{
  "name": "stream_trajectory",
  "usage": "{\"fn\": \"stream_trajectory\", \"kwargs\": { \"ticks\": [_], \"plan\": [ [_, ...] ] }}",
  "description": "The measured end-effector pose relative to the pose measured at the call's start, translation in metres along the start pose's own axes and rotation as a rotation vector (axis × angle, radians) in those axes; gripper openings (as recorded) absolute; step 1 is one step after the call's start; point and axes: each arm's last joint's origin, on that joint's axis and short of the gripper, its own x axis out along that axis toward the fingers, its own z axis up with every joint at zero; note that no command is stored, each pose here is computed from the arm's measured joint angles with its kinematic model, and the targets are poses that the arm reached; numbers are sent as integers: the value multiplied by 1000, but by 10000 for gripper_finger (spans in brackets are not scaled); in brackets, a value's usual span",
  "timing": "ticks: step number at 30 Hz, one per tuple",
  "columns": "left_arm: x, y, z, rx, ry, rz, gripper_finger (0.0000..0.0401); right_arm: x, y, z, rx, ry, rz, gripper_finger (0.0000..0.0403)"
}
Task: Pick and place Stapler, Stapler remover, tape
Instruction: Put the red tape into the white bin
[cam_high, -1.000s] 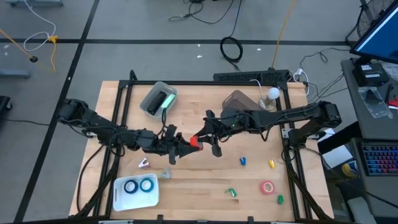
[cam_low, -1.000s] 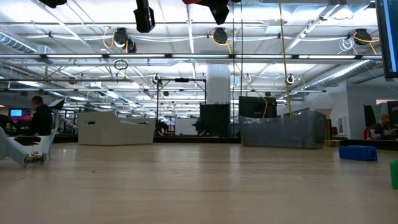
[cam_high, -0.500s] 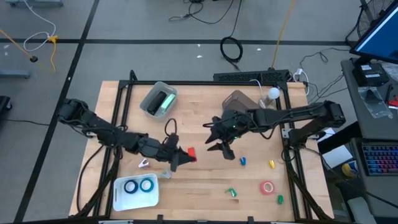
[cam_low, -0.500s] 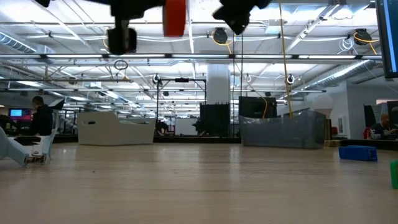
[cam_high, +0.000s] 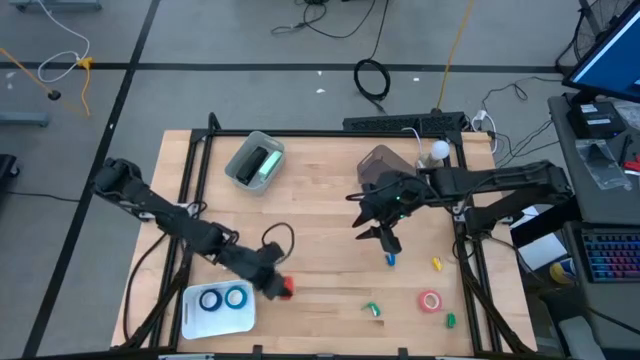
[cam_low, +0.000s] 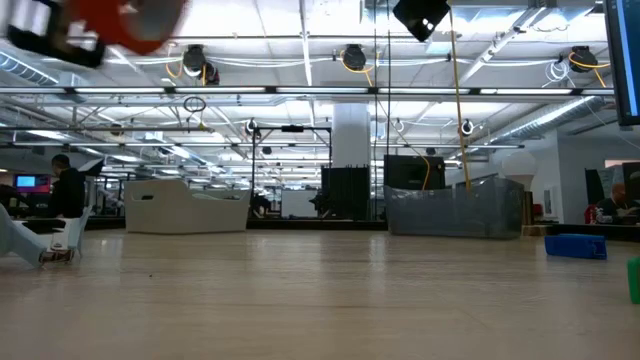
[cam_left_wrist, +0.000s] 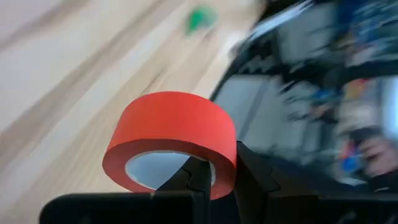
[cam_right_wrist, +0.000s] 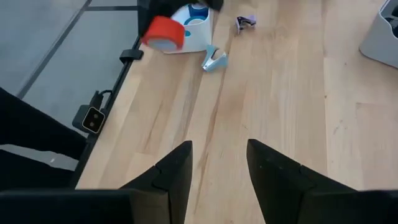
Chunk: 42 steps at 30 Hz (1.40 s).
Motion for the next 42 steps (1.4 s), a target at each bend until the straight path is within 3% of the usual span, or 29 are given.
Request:
{"fn": "stream_trajectory", "kwargs": {
  "ticks": [7,11,21,42],
  "plan": [
    [-31,-18,-29,-74,127,390,42,-1,0,0,-4,-3,0,144],
    [-41,-11,-54,-118,209,514,40,-2,0,0,-8,-5,0,146],
    [-47,7,-105,-167,355,604,40,-2,0,1,-28,-9,-1,143],
    [-30,76,-142,-230,496,593,53,-2,1,3,-9,-34,1,143]
  ]
}}
